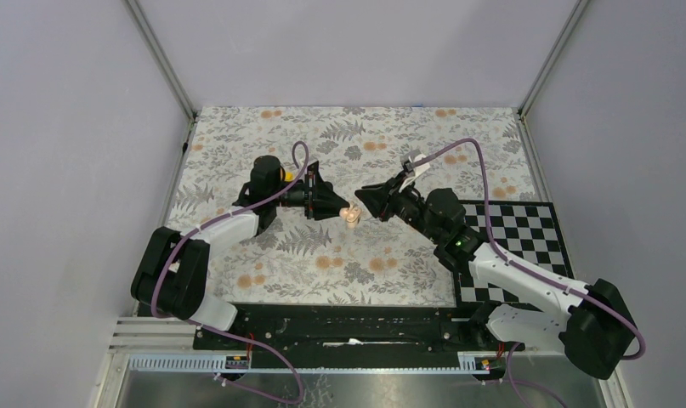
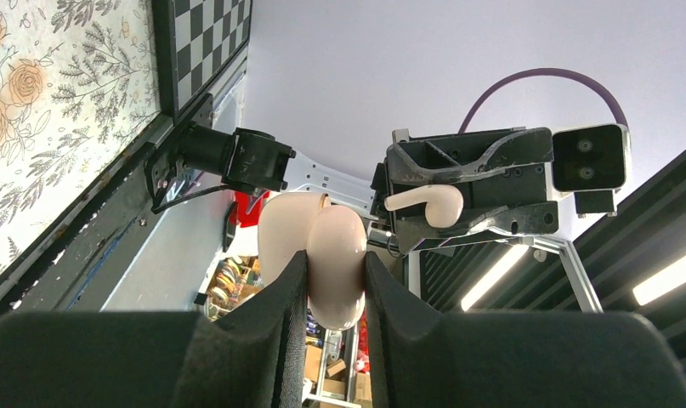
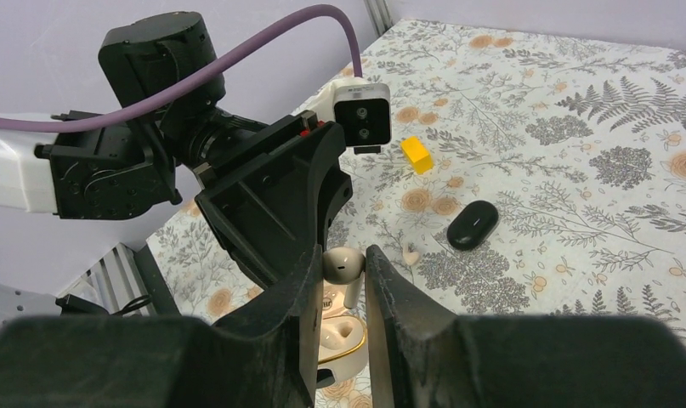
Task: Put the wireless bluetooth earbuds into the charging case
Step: Place the earbud in the charging case.
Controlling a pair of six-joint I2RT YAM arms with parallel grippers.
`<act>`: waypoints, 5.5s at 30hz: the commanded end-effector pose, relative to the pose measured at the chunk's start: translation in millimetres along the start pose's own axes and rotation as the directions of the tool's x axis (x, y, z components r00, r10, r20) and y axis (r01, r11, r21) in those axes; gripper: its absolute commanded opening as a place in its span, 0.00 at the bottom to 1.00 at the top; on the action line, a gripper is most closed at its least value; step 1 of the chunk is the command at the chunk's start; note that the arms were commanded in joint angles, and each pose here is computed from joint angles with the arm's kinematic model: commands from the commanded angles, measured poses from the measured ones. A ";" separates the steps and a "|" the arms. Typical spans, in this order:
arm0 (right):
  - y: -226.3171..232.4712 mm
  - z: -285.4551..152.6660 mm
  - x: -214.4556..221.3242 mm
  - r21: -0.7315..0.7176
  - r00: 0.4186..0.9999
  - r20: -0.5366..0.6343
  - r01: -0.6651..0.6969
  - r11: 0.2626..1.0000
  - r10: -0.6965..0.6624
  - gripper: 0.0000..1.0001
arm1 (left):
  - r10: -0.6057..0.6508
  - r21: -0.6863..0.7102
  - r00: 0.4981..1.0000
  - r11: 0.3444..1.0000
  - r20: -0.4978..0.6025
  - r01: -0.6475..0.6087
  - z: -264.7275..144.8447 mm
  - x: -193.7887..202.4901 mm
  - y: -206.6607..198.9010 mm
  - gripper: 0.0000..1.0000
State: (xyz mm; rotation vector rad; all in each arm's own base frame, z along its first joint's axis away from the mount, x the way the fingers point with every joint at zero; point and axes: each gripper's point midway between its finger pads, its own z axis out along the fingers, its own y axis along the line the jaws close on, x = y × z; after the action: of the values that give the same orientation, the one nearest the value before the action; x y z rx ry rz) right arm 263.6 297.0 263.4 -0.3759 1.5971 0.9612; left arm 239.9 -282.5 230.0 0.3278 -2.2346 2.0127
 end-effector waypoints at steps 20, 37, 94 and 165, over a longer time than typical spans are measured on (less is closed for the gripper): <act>8.5 3.4 21.1 -0.061 1.000 -0.027 -0.007 0.998 0.006 0.22 | 0.037 0.024 0.999 0.999 0.024 -0.038 1.9 -3.0 -8.9 0.00; 8.6 -1.7 25.2 -0.054 1.000 -0.008 -0.003 0.999 0.003 0.22 | -0.029 0.092 0.998 0.995 0.048 0.025 0.3 -3.8 -9.7 0.00; 9.2 -12.5 83.0 -0.058 0.982 -0.191 -0.016 0.998 0.004 0.23 | 0.027 0.224 0.998 0.974 0.060 -0.040 -4.1 -1.2 -21.5 0.00; -1.4 -60.5 21.0 0.136 0.992 -0.130 0.023 0.990 -0.005 1.00 | 0.222 0.017 0.974 0.975 0.055 -0.223 4.3 -8.1 22.2 0.00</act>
State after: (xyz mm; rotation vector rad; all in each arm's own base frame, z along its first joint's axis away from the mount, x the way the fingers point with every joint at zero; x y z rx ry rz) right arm 214.0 275.2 203.3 -0.4375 1.8521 0.8773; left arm 241.8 -284.9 212.3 0.2690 -2.2677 2.1722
